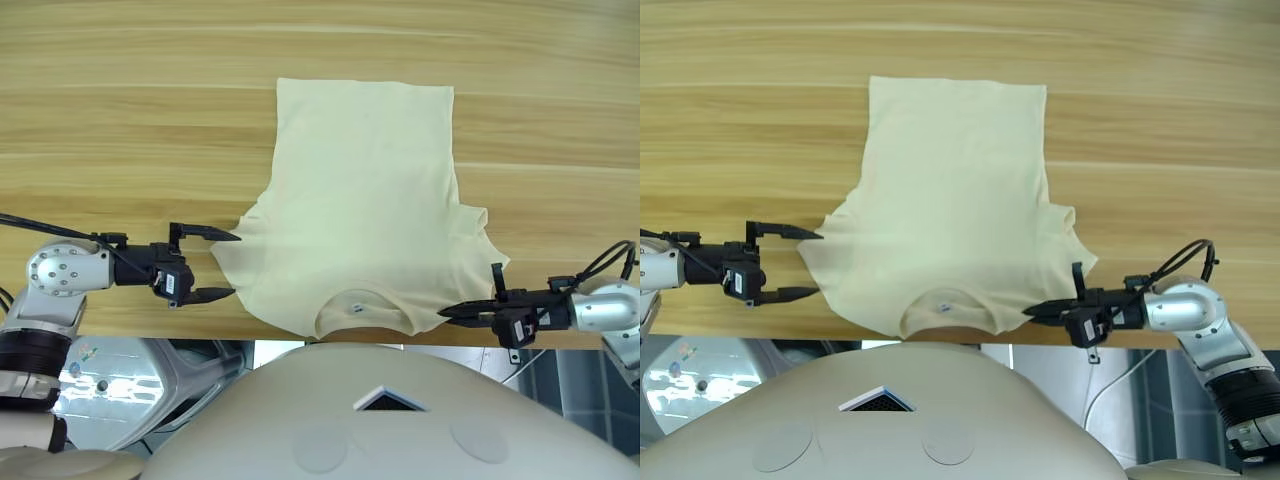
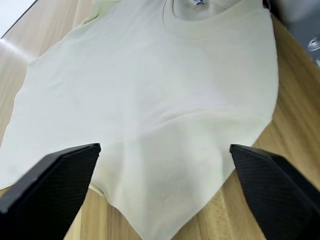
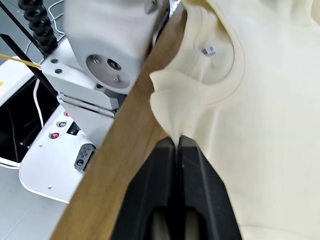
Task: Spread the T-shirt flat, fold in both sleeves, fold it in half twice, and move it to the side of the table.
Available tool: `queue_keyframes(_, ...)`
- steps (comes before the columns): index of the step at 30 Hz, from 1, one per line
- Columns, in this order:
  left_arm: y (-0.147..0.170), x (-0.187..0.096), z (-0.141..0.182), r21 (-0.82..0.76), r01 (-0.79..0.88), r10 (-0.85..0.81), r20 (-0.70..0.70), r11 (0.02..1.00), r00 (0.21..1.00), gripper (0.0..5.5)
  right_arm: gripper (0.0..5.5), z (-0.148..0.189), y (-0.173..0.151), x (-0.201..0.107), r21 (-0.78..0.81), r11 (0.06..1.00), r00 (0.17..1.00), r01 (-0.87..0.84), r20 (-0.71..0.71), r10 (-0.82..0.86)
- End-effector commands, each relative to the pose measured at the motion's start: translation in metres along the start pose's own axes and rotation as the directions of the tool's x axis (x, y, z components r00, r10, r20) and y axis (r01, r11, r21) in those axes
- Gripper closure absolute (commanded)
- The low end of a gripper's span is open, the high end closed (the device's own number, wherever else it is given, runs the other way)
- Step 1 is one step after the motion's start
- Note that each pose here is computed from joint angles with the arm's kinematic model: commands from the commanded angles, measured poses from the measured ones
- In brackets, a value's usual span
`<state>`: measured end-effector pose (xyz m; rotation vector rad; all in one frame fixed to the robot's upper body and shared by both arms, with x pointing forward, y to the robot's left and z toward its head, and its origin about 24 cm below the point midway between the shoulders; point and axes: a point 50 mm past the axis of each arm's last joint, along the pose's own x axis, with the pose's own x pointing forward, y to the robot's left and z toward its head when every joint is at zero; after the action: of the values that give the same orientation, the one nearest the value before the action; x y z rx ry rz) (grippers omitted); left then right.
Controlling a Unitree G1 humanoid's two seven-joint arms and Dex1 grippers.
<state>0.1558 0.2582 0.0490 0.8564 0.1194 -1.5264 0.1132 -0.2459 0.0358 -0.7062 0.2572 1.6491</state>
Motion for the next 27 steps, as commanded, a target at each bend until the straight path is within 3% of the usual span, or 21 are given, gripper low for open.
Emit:
queue_keyframes(1,0.002,-0.005,0.002,0.018,-0.010,0.011,-0.011,1.000,1.000,0.11,4.90,-0.002,-0.004,0.003,-0.005,1.000,1.000,0.004,-0.017,-0.004)
queue_keyframes(9,0.008,-0.004,0.001,0.023,-0.037,0.037,-0.001,0.999,0.999,0.10,3.51,0.015,0.001,-0.002,-0.042,0.999,0.998,-0.009,0.061,0.011)
queue_keyframes(15,0.023,-0.011,0.012,0.046,-0.110,0.105,0.095,0.993,0.990,0.10,2.40,0.042,-0.010,-0.032,-0.125,0.986,0.982,0.111,0.170,-0.089)
queue_keyframes(19,0.033,-0.015,0.018,0.042,-0.181,0.171,0.175,0.983,0.970,0.10,1.62,0.044,-0.035,-0.056,-0.148,0.948,0.949,0.283,0.184,-0.255)
queue_keyframes(21,0.038,-0.014,0.016,0.041,-0.210,0.199,0.184,0.977,0.962,0.10,1.62,0.034,-0.052,-0.055,-0.136,0.918,0.924,0.373,0.142,-0.355)
queue_keyframes(27,0.044,-0.005,0.007,0.061,-0.237,0.225,0.158,0.970,0.961,0.10,2.62,-0.002,-0.078,-0.016,-0.191,0.894,0.903,0.405,-0.072,-0.424)
